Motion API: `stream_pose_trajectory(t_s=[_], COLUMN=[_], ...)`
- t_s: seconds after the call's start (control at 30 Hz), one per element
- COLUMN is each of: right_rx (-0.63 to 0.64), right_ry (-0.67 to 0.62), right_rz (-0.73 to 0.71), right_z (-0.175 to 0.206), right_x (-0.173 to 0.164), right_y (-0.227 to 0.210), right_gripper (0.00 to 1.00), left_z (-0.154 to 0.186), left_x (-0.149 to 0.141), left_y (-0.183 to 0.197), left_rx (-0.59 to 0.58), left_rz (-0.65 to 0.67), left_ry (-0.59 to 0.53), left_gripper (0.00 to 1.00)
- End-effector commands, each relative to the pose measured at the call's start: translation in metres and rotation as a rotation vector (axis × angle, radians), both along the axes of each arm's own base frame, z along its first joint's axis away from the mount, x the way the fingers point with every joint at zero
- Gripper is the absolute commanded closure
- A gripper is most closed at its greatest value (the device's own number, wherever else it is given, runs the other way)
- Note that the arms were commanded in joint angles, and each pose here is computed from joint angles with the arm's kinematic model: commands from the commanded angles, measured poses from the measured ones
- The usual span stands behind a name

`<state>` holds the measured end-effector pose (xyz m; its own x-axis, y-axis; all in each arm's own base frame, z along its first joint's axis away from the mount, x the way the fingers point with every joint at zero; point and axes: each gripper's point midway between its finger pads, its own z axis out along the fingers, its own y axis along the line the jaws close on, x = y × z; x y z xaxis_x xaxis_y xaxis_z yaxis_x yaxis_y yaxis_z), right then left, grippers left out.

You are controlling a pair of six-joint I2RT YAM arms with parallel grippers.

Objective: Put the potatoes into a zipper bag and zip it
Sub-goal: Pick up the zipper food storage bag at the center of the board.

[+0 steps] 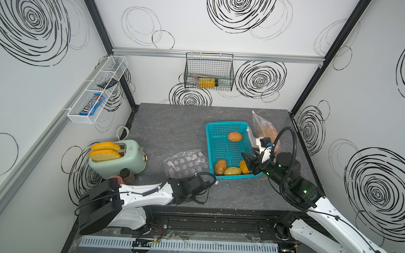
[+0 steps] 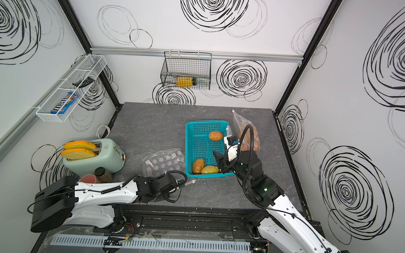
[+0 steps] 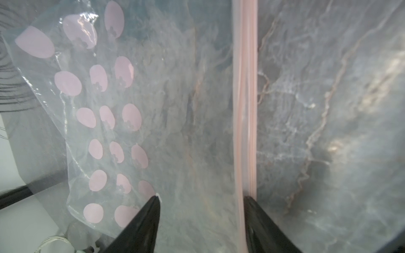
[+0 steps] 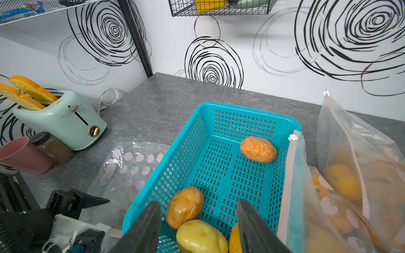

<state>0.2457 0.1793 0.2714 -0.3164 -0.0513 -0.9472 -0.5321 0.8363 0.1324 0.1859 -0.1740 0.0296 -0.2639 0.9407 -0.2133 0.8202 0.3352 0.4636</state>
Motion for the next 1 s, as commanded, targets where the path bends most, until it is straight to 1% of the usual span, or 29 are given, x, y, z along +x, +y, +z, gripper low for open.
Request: stream_pose_trajectory(t_s=[0.0,0.03,0.17,0.23,0.33,0.37,0.43,0.5,0.53,0.7,0.83,0.97], right_rx=[0.019,0.019,0.018,0.019,0.016,0.016,0.016,0.015,0.014,0.01,0.014,0.014], right_ry=[-0.013,-0.013,-0.014,-0.016,-0.014,-0.014,-0.017,-0.021,-0.023,-0.031,-0.028,-0.027], right_rz=[0.013,0.017,0.023,0.024,0.027,0.029,0.032,0.032,0.032,0.034,0.037,0.039], right_z=[0.002,0.002,0.003,0.003,0.002,0.002,0.002,0.002,0.003,0.005,0.003,0.002], right_x=[-0.001,-0.002,-0.003,-0.003,-0.004,-0.005,-0.006,-0.007,-0.007,-0.009,-0.009,-0.011], right_y=[0.004,0.005,0.006,0.007,0.007,0.008,0.008,0.007,0.007,0.009,0.009,0.009], right_gripper=[0.4,0.4,0.4,0.4,0.4,0.39,0.39,0.39,0.39,0.39,0.38,0.38], left_z=[0.008,0.009,0.013,0.015,0.014,0.012,0.009,0.008,0.007,-0.001,-0.005,-0.001], left_x=[0.01,0.011,0.017,0.019,0.02,0.02,0.018,0.02,0.021,0.022,0.024,0.028], left_y=[-0.004,-0.004,-0.002,-0.001,0.0,-0.001,-0.003,-0.003,-0.002,0.002,0.008,0.009], left_rx=[-0.022,-0.022,-0.027,-0.03,-0.033,-0.038,-0.048,-0.041,-0.034,-0.005,0.038,0.033], left_rz=[0.023,0.027,0.049,0.06,0.063,0.058,0.043,0.052,0.059,0.065,0.087,0.096], left_ry=[-0.043,-0.048,-0.079,-0.09,-0.097,-0.096,-0.08,-0.081,-0.083,-0.059,-0.064,-0.081], left_gripper=[0.48,0.51,0.56,0.61,0.71,0.72,0.71,0.62,0.6,0.6,0.6,0.63])
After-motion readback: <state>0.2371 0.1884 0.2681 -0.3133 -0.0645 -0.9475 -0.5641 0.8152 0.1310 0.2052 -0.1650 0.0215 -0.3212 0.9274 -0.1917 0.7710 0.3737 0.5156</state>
